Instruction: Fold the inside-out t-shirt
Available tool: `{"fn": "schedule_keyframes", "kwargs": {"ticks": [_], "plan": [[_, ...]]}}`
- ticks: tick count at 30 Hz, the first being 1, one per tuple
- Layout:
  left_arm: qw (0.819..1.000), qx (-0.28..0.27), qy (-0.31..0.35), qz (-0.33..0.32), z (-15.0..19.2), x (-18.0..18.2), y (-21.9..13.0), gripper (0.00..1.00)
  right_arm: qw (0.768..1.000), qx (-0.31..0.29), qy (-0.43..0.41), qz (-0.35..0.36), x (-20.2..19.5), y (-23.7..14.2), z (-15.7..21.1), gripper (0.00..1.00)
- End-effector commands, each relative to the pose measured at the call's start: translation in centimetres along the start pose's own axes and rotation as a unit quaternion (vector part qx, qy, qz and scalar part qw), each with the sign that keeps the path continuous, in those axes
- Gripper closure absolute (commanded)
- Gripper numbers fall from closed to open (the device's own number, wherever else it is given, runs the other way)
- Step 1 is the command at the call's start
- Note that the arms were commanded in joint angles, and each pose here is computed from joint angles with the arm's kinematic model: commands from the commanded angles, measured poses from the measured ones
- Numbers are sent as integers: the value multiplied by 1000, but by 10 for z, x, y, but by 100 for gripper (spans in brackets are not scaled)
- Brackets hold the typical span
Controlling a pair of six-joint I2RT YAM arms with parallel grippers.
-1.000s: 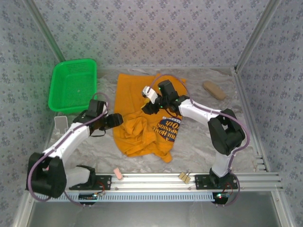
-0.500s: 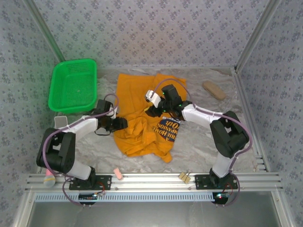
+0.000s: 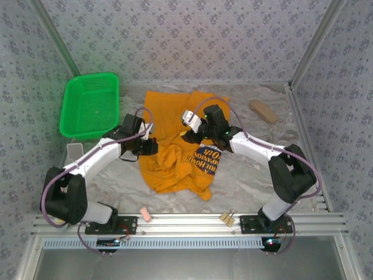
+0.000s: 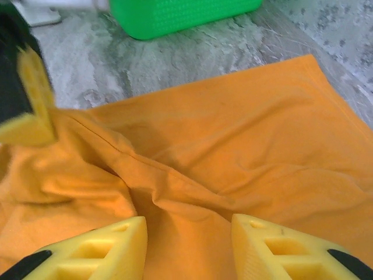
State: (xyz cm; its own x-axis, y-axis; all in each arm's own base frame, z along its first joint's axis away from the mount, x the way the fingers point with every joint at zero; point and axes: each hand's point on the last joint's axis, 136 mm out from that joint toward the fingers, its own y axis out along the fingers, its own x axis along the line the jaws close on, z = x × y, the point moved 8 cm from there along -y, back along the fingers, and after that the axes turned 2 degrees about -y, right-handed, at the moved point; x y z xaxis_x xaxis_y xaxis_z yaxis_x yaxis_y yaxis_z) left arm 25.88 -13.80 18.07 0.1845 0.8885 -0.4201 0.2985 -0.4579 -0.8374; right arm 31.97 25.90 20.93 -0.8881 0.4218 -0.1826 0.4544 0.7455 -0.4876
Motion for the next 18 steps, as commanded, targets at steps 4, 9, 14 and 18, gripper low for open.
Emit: {"fn": "schedule_keyframes", "kwargs": {"ticks": [4, 9, 14, 18], "plan": [[987, 9, 97, -125, 20, -21, -46, 100, 971, 20, 145, 187, -60, -10, 1, 54], [992, 6, 127, -6, 29, -63, -43, 100, 939, 62, 265, 212, -95, 9, -2, 55], [979, 22, 171, 108, 44, -108, -24, 100, 903, 89, 356, 225, -120, 42, -3, 55], [970, 43, 206, 122, 56, -128, -7, 100, 877, 109, 419, 211, -133, 66, 5, 56]]}}
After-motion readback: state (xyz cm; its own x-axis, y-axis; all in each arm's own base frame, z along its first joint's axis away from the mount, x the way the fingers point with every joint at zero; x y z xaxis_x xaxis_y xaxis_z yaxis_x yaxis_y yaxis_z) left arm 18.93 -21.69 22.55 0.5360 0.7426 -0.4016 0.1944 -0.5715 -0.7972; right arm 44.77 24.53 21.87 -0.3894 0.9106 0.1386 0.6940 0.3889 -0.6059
